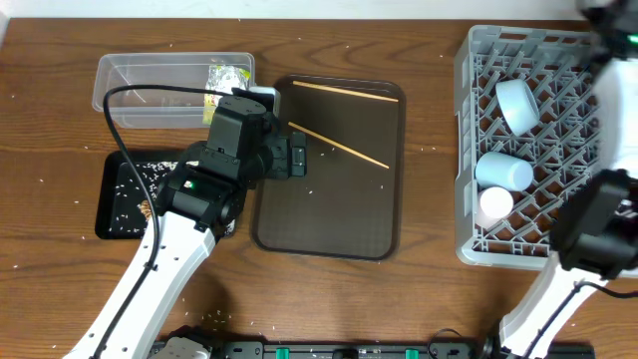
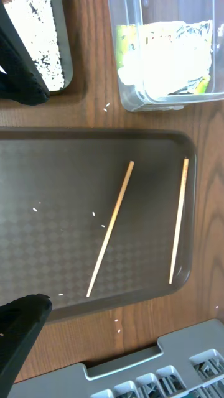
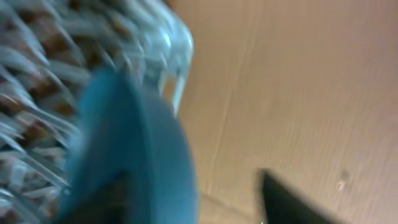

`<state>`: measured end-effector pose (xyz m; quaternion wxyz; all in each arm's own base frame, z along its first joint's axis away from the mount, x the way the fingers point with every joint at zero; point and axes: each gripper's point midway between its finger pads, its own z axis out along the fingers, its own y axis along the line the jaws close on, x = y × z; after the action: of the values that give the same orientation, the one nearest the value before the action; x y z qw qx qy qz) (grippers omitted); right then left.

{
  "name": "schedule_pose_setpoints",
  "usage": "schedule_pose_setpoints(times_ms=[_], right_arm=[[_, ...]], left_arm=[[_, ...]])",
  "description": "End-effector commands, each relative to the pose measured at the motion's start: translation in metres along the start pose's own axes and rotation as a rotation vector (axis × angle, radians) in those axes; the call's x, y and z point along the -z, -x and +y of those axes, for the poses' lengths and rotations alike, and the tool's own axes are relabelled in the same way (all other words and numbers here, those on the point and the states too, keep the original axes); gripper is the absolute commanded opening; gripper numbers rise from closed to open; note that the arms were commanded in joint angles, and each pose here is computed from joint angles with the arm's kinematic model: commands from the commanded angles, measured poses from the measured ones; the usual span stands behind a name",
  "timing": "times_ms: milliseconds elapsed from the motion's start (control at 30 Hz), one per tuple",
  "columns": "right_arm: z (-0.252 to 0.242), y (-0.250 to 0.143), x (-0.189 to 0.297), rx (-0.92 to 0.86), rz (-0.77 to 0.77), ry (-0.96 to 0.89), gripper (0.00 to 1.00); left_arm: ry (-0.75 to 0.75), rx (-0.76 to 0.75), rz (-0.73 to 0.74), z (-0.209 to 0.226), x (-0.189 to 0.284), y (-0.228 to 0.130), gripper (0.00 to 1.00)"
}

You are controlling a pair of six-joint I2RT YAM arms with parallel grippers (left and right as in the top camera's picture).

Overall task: Sort waste into correct bins and load items into the dishwasher rack
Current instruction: 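Lower the large blue bowl into the gray rack and release it, then move the right gripper left over the brown tray toward a chopstick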

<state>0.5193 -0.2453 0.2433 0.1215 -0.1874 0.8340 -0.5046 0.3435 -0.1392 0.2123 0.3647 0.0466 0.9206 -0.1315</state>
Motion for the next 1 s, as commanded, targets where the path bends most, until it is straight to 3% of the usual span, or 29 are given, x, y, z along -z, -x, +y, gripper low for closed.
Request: schedule_pose_setpoints(times_ms=[0, 333, 567, 700, 967], right_arm=[[0.017, 0.033, 0.025, 0.041, -0.053, -0.001, 0.99], [0.007, 0.039, 0.056, 0.035, 0.041, -0.134, 0.99], [-0.02, 0.039, 0.069, -0.274, 0.016, -0.223, 0.99], [-0.012, 0.058, 0.085, -0.463, -0.098, -0.15, 0.99], [0.083, 0.156, 0.171, -0.328, -0.5, 0.281, 0.99]], left_arm=[[0.014, 0.007, -0.01, 0.003, 0.001, 0.005, 0.98], [0.014, 0.007, -0.01, 0.003, 0.001, 0.005, 0.98], [0.014, 0.007, -0.01, 0.003, 0.001, 0.005, 0.98], [0.014, 0.007, -0.01, 0.003, 0.001, 0.005, 0.98], [0.014, 0.007, -0.01, 0.003, 0.001, 0.005, 0.98]])
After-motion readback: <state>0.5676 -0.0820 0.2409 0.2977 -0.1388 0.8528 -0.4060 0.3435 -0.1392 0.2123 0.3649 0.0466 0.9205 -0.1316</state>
